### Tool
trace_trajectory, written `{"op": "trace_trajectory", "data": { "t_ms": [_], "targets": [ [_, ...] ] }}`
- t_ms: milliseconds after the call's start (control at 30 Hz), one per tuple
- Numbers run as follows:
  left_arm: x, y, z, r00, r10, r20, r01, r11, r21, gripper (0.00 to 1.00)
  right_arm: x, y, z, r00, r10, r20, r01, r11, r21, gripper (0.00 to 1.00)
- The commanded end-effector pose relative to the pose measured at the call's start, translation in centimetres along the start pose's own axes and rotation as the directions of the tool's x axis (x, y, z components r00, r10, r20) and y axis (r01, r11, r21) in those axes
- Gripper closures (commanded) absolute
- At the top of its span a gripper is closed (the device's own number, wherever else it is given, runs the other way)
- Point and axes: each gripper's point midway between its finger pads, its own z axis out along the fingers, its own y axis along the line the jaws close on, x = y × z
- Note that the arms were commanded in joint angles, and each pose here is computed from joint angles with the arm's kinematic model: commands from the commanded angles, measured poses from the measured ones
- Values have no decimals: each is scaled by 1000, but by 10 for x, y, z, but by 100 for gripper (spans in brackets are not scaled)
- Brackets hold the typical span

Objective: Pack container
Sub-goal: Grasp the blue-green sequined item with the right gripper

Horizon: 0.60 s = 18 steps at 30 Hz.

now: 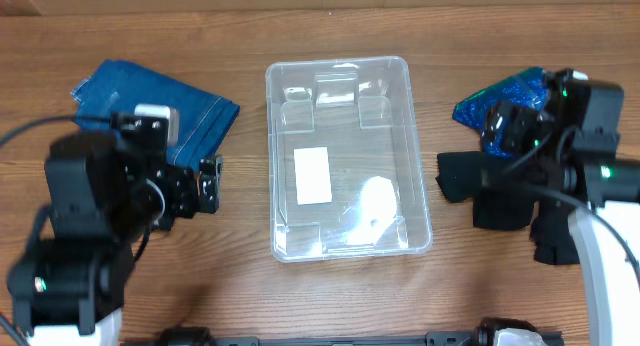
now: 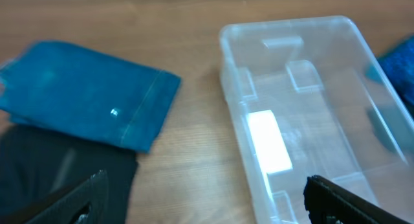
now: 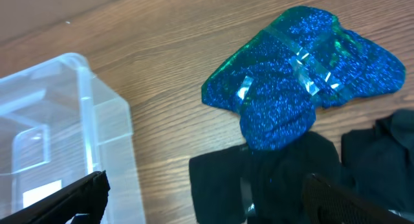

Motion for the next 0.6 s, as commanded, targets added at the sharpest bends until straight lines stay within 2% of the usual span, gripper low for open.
{"op": "trace_trajectory", "data": {
  "t_ms": [0,200,333,567],
  "targets": [
    [-27,-11,-12,999,51,-3,-51,997,60,0,-24,-21,18,999,44,19,-44,999,7,0],
    [-36,6,5,996,-9,-86,7,1000,-21,0,-28,-97,68,954,298,-31,-299,954,-18,0],
    [-34,9,19,992,-16,-124,13,1000,-22,0,-1,-136,108,890,439,-120,-438,898,41,0],
    [-37,10,22,993,-15,-117,12,1000,-23,0,29,-149,164,805,555,-209,-556,829,63,0]
  ]
}}
